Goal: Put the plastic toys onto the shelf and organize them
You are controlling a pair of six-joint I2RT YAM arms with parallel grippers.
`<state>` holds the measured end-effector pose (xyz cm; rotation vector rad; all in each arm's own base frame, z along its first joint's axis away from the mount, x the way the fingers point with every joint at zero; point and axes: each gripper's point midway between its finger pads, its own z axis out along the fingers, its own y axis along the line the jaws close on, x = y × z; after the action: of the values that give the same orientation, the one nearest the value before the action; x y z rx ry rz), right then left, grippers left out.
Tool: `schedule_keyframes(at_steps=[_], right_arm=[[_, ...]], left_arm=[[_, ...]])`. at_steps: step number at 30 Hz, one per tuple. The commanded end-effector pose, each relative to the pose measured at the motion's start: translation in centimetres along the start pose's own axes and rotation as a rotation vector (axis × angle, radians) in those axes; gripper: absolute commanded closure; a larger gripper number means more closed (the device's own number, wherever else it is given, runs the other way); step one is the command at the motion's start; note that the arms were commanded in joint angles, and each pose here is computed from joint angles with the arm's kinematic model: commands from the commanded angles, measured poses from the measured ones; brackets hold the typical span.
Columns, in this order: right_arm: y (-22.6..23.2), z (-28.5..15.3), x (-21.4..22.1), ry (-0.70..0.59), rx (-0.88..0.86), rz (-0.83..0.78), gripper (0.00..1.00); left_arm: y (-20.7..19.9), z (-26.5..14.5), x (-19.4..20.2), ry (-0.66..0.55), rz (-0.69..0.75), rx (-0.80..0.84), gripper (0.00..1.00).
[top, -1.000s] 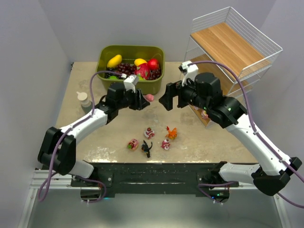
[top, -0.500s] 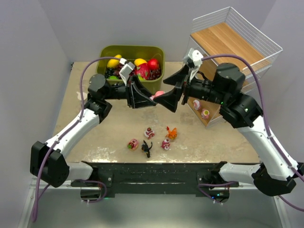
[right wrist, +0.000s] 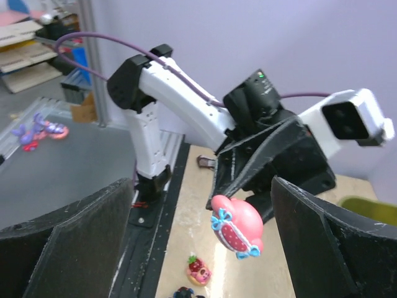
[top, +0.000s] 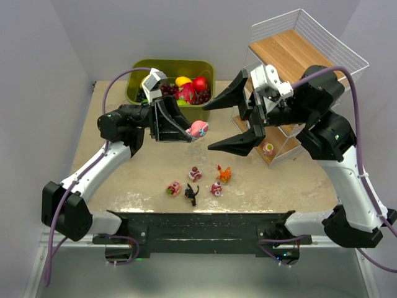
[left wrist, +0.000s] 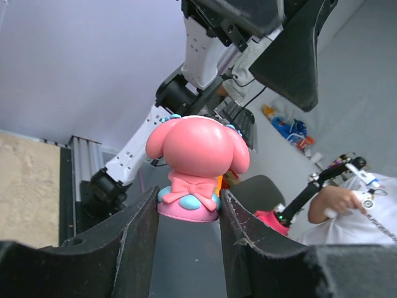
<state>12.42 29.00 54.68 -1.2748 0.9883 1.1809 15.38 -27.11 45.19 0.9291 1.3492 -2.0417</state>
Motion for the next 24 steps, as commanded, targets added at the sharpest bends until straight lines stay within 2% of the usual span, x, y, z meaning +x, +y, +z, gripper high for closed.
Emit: schedule_keyframes(at_steps=[1, 12, 24], right_arm=[[1.8, 0.1, 0.7, 0.007, -0.133, -0.007, 0.04], [-2.2, 1.6, 4.3, 0.065, -0.018, 0.043, 0.08], [-2.1, 2.0, 4.9, 0.043, -0.035, 0.069, 0.16]], left_arm=[[-5.4, -0.1, 0.3, 0.032, 0.323, 0.125, 1.00], [-6.0, 0.1, 0.0, 0.038, 0.338, 0.099, 1.00], [-5.4, 0.2, -0.3, 0.023, 0.320, 0.096, 1.00]])
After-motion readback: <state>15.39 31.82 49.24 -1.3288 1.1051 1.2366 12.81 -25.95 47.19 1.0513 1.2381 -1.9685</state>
